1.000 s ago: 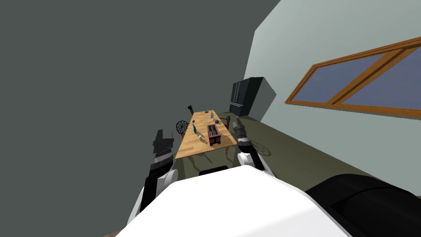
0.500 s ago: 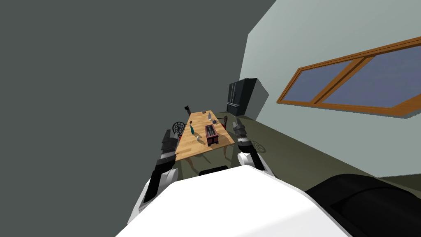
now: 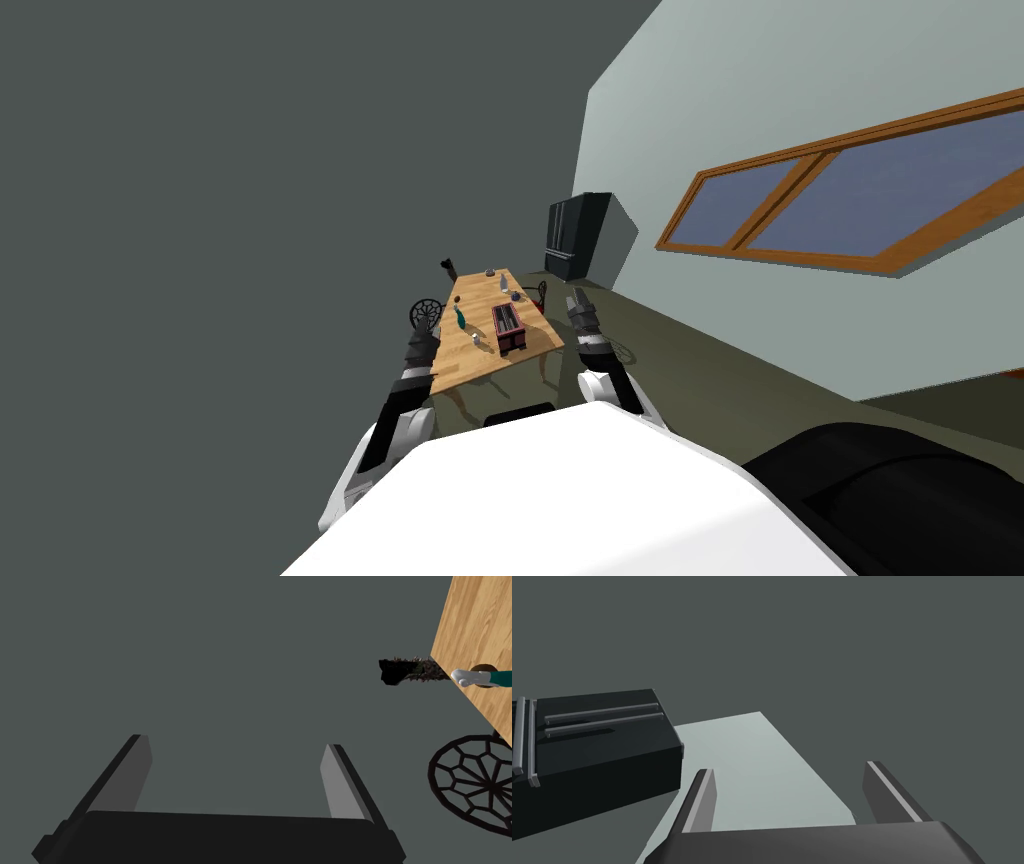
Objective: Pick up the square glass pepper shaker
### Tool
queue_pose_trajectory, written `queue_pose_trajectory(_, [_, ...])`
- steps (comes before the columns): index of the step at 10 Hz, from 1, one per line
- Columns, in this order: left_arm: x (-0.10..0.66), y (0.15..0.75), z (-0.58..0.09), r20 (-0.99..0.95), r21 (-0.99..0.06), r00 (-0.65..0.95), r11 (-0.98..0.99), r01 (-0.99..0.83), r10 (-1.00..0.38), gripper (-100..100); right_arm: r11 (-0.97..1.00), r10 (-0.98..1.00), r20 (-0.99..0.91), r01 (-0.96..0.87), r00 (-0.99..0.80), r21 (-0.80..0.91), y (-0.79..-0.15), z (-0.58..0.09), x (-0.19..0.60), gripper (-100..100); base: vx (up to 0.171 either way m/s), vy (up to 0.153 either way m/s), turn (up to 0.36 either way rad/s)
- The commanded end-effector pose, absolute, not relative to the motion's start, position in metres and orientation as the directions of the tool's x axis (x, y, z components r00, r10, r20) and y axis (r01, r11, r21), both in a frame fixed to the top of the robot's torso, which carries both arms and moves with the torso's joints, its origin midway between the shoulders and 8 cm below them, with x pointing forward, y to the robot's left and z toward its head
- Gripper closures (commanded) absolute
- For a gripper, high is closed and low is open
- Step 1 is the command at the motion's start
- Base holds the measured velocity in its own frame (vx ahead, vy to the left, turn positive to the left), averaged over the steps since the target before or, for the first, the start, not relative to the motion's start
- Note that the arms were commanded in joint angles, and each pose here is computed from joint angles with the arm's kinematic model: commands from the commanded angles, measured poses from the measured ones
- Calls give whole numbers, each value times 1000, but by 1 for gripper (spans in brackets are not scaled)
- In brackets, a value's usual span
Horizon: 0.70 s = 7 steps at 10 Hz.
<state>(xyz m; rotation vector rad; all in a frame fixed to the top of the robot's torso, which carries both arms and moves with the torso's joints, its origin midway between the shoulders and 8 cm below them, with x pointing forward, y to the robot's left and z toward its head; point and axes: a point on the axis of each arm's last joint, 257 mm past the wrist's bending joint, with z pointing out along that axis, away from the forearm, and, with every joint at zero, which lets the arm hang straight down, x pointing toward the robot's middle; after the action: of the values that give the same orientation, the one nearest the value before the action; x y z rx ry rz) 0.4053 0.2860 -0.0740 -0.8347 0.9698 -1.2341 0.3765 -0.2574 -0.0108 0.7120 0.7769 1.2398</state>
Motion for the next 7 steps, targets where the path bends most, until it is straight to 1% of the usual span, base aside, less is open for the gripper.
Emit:
queue_pose_trajectory(1, [418,286,-97,-160,-937,41,165,308,-986,-100,184,981,-124,-540,146,821,-257,-11,376,0,1,-21,-178])
queue_pose_trajectory(5, [443,286,-160,-216,-968,-16,211,137,-976,-100,184,981,-124,-540,146,821,-257,-11,376,0,-1,-29,-203])
queue_pose_trajectory(7, [449,289,-181,-231,-971,-32,229,77,-972,-100,184,981,-125,-540,146,821,-257,-11,376,0,1,-25,-107])
